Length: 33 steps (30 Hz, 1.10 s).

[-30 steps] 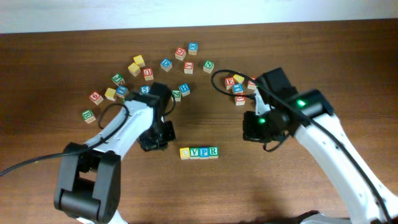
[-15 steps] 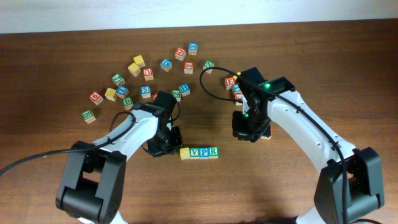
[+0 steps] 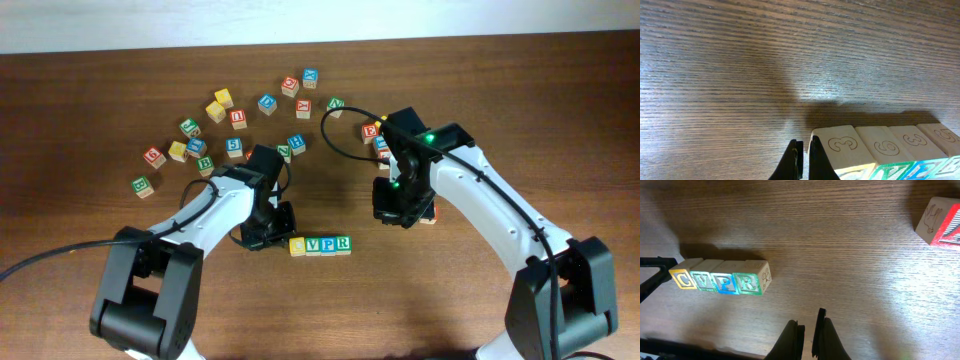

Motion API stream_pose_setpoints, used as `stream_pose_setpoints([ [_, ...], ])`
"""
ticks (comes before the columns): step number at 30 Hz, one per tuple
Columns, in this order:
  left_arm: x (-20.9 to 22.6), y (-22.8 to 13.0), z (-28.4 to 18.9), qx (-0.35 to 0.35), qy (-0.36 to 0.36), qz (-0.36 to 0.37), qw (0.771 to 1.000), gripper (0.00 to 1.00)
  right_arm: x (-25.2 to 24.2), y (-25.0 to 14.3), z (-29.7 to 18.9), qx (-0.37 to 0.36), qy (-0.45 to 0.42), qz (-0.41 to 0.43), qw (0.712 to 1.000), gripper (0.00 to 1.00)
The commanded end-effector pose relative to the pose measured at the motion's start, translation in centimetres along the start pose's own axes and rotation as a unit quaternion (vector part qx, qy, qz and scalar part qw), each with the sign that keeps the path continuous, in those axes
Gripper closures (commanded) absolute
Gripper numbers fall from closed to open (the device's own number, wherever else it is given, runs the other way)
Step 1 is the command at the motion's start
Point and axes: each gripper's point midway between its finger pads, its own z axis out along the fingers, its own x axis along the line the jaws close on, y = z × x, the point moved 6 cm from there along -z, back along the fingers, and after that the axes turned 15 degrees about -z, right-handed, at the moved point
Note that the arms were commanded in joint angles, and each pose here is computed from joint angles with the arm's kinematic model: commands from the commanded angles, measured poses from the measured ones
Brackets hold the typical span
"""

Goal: Spell out CVPR
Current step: 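Lower both grippers to the left and right ends of the block row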

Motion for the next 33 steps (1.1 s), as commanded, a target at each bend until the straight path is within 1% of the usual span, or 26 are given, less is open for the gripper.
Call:
stream_pose_setpoints([
  [1,-0.7,-0.5,-0.4,0.009,-0.026,0.015,1.000,1.00,0.0,-0.1,0.5,0.007,0.001,-0.005,1.000,0.96],
  [7,-0.7,-0.4,-0.4,0.007,-0.027,0.015,0.999,1.00,0.0,-0.1,0.5,0.007,0.001,-0.005,1.000,0.96],
  [13,-0.1,0.0,-0.4,-0.015,-0.002,0.014,1.000,1.00,-0.1,-0.2,0.6,0.010,0.001,-0.004,1.000,0.96],
  [16,0.0,0.0,-0.4,-0.015,0.002,0.013,1.000,1.00,-0.5,-1.2,2.1,0.029,0.003,0.003,1.000,0.96],
  [20,0.0,0.0,-0.4,-0.015,0.001,0.013,1.000,1.00,0.8,-2.0,5.2,0.031,0.057,-0.008,0.998,0.96],
  [22,0.0,0.0,-0.4,-0.015,0.002,0.013,1.000,1.00,1.6,-2.3,6.7,0.023,0.059,-0.003,0.998,0.96],
  [25,0.1,-0.1,-0.4,-0.013,0.004,0.013,1.000,1.00,2.6,-2.4,7.5,0.011,0.054,-0.013,0.998,0.96],
  [28,0.1,-0.1,-0.4,-0.012,0.005,0.012,1.000,1.00,2.4,-2.2,7.7,-0.001,0.029,0.001,1.000,0.96],
  [33,0.3,-0.3,-0.4,-0.007,0.010,0.010,1.000,1.00,2.1,-2.3,8.6,-0.007,0.031,-0.001,1.000,0.95],
])
